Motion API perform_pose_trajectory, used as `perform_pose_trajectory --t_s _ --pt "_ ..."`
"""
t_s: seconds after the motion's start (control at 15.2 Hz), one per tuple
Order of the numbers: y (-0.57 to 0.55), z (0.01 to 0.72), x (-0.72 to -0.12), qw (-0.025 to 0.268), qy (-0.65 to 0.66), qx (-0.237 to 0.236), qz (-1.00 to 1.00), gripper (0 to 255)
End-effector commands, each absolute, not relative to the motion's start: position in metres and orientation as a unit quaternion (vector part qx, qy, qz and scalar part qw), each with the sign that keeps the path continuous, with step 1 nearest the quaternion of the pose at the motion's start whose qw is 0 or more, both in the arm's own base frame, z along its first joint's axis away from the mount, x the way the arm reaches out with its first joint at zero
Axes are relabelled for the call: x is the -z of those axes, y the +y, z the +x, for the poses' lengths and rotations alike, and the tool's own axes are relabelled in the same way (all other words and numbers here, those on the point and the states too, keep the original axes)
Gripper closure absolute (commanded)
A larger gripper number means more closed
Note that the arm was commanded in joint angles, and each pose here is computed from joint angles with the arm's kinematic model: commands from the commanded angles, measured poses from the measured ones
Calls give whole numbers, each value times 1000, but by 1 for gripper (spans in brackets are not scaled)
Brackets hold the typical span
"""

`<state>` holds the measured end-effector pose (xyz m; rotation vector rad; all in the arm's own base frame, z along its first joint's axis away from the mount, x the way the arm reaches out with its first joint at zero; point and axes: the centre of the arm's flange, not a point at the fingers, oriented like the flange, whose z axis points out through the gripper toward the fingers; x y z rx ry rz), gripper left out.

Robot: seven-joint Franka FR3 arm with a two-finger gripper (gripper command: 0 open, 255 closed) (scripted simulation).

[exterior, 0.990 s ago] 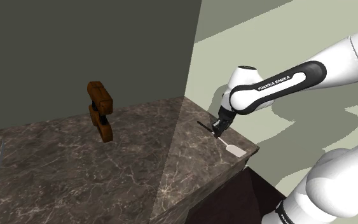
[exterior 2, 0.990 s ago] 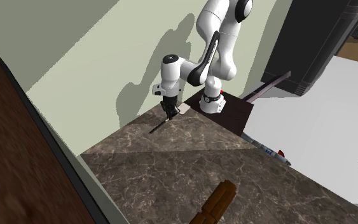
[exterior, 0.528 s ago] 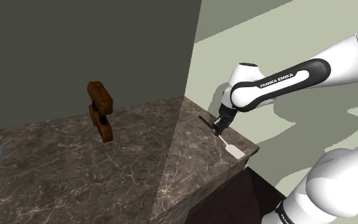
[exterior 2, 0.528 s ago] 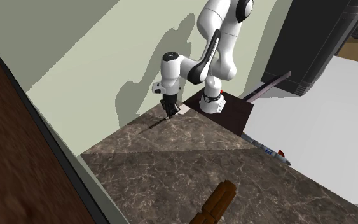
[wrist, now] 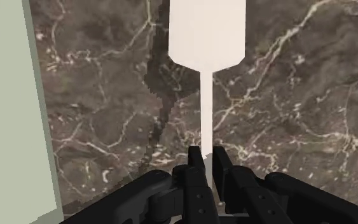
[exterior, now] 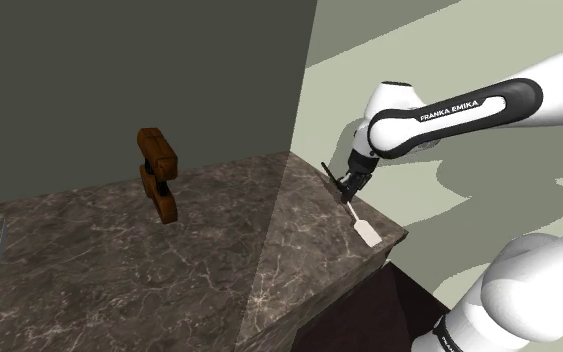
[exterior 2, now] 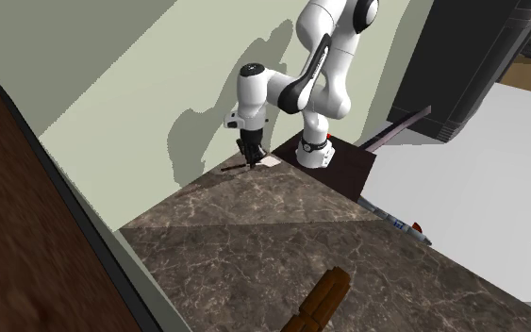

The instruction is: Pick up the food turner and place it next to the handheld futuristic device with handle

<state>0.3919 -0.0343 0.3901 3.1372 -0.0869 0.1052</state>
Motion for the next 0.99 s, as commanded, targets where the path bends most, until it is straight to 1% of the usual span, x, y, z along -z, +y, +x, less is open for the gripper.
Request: perform_pose_trajectory --t_s 0.0,0.92 --pt "-34 391 -402 1 -28 -33 999 255" --pt "-34 391 -476 1 -28 -33 999 255"
